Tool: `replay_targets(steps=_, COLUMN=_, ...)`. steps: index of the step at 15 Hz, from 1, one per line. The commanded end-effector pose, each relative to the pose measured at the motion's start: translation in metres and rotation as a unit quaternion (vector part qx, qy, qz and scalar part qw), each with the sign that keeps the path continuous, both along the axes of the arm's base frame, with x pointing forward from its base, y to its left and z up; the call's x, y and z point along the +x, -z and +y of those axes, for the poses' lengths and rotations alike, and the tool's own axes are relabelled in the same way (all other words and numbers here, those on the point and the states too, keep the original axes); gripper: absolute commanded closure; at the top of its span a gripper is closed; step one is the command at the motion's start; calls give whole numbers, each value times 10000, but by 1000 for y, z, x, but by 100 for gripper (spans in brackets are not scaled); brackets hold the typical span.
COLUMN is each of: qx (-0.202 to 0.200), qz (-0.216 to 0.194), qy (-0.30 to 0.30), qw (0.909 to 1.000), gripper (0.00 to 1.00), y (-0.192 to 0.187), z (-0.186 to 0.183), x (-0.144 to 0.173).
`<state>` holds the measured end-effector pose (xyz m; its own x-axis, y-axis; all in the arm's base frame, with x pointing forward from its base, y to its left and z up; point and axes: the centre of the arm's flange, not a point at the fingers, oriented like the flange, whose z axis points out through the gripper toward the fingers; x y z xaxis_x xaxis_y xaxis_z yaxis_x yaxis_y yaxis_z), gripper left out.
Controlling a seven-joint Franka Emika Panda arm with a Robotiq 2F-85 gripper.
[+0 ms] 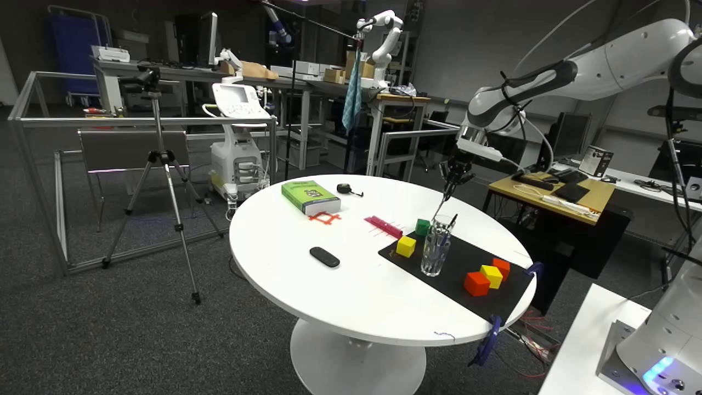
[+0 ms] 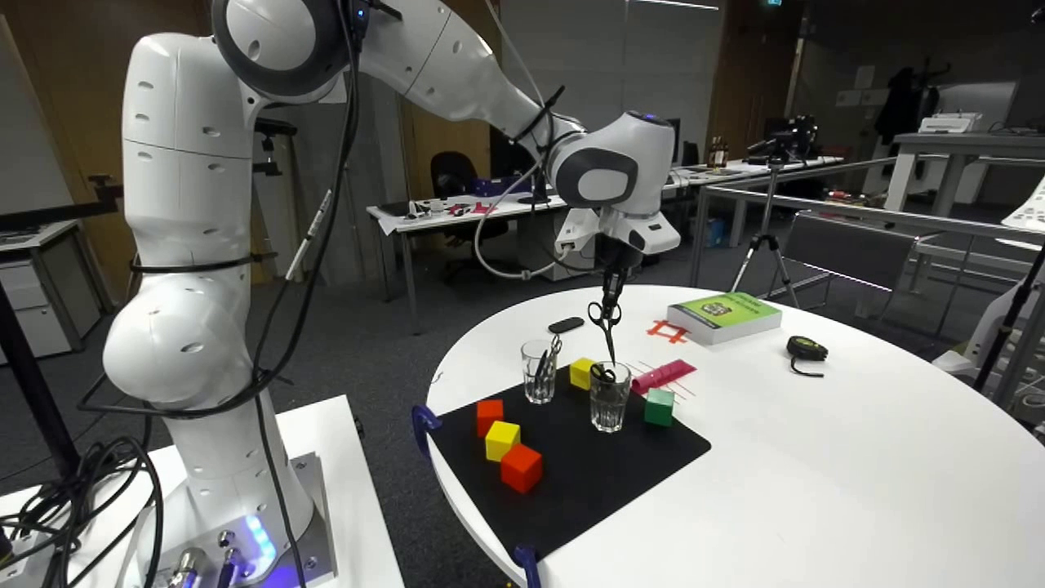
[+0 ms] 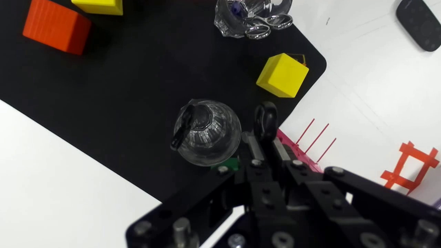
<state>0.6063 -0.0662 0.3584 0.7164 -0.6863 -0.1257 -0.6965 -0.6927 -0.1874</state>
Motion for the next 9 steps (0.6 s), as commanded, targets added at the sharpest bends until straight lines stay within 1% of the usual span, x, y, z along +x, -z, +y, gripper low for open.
replay_targets(steps=1, qx=140, qz=87, qy=112, qw=9998, gripper=98, y=0, z=-9, x=11)
replay_targets(steps=6, qx=121, qz=126, qy=106, qw=9998, gripper=98, y=6, z=-9, x=15)
replay_targets(steps=9, qx=115, qz=43, qy=96, qw=9999, gripper=98, y=0, z=-8, x=15)
